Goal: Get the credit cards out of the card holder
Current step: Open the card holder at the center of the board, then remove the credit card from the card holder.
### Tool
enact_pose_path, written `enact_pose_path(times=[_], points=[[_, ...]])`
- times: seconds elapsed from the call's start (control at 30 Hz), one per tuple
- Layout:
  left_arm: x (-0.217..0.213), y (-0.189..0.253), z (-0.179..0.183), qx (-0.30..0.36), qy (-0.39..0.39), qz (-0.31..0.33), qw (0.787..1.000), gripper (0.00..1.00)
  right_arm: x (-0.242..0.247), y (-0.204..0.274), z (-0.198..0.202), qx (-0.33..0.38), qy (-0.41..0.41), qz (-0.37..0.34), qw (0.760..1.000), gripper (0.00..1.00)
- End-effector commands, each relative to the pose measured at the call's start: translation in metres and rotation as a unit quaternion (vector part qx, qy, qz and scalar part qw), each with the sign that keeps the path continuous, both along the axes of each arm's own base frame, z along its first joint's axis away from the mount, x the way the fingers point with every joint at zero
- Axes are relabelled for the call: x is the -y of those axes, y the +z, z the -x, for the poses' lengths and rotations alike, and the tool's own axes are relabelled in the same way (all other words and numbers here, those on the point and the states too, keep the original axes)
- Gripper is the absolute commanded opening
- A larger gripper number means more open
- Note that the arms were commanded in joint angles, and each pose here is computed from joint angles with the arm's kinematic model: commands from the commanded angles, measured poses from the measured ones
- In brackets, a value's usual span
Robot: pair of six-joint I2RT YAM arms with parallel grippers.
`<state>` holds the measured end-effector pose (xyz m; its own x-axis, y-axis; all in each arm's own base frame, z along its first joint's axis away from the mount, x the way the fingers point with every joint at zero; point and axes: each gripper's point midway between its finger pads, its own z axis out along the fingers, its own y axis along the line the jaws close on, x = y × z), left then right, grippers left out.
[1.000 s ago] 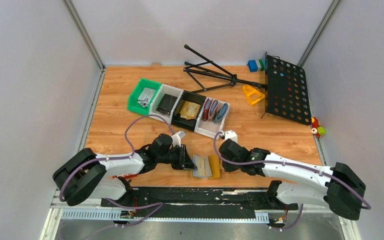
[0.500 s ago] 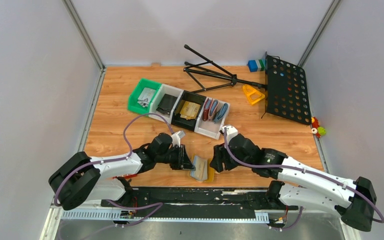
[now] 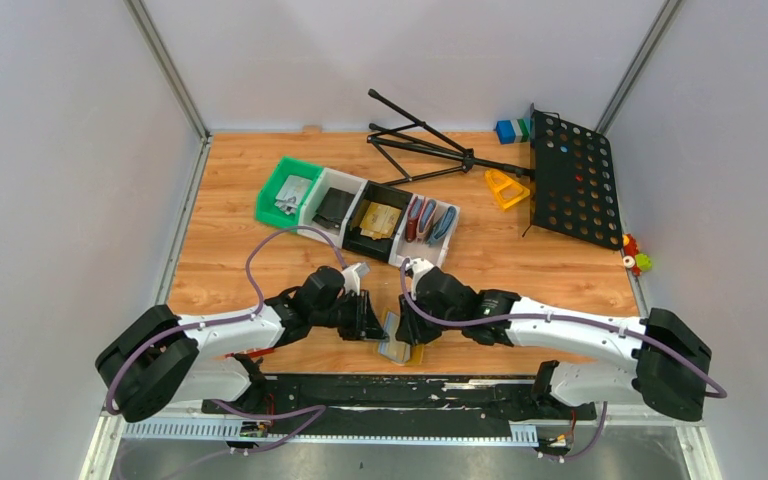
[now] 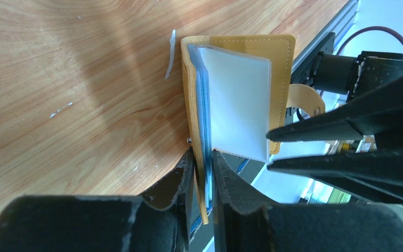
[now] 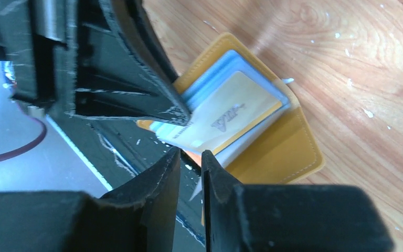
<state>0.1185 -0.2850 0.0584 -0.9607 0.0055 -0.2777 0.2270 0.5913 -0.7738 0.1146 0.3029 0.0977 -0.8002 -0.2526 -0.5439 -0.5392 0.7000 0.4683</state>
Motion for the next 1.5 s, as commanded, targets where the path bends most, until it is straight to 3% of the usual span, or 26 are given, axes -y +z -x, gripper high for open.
enact_pose_path(times=[0.0,0.13,0.4,0.63,0.73,0.9,1.03,1.07,1.23,1.47], points=[[0.008,0.020,-0.008,0.037,-0.009,0.014,0.999,0.24,0.004,-0.015,-0.009,0.002,-0.032,0.024,0.999,0.19],[0.006,0.018,-0.009,0.037,-0.008,0.006,0.999,0.24,0.025,-0.034,-0.009,0.000,-0.050,0.075,0.996,0.16],[0.006,0.011,-0.010,0.034,-0.011,-0.006,0.999,0.26,0.034,-0.050,-0.003,-0.013,-0.050,0.093,0.994,0.11],[0.008,0.006,-0.011,0.028,-0.015,-0.015,0.999,0.45,0.032,-0.062,-0.002,-0.017,-0.046,0.098,0.994,0.11],[0.010,0.001,-0.011,0.022,-0.024,-0.019,0.999,0.48,0.029,-0.061,-0.002,-0.017,-0.042,0.093,0.995,0.12],[0.016,-0.003,-0.008,0.010,-0.032,-0.008,0.999,0.34,0.033,-0.061,-0.003,-0.011,-0.046,0.094,0.994,0.12],[0.017,0.002,-0.008,0.012,-0.027,0.008,1.000,0.06,0.039,-0.060,-0.004,-0.013,-0.053,0.086,0.995,0.12],[0.017,0.005,-0.010,0.016,-0.022,0.012,1.000,0.04,0.040,-0.061,-0.004,-0.016,-0.056,0.083,0.995,0.12],[0.019,0.026,-0.012,0.026,-0.001,0.060,0.998,0.01,0.041,-0.055,-0.003,-0.035,-0.052,0.041,0.997,0.14],[0.017,0.063,-0.014,0.030,0.011,0.134,0.990,0.00,0.018,0.008,-0.010,-0.031,-0.047,-0.128,0.990,0.24]])
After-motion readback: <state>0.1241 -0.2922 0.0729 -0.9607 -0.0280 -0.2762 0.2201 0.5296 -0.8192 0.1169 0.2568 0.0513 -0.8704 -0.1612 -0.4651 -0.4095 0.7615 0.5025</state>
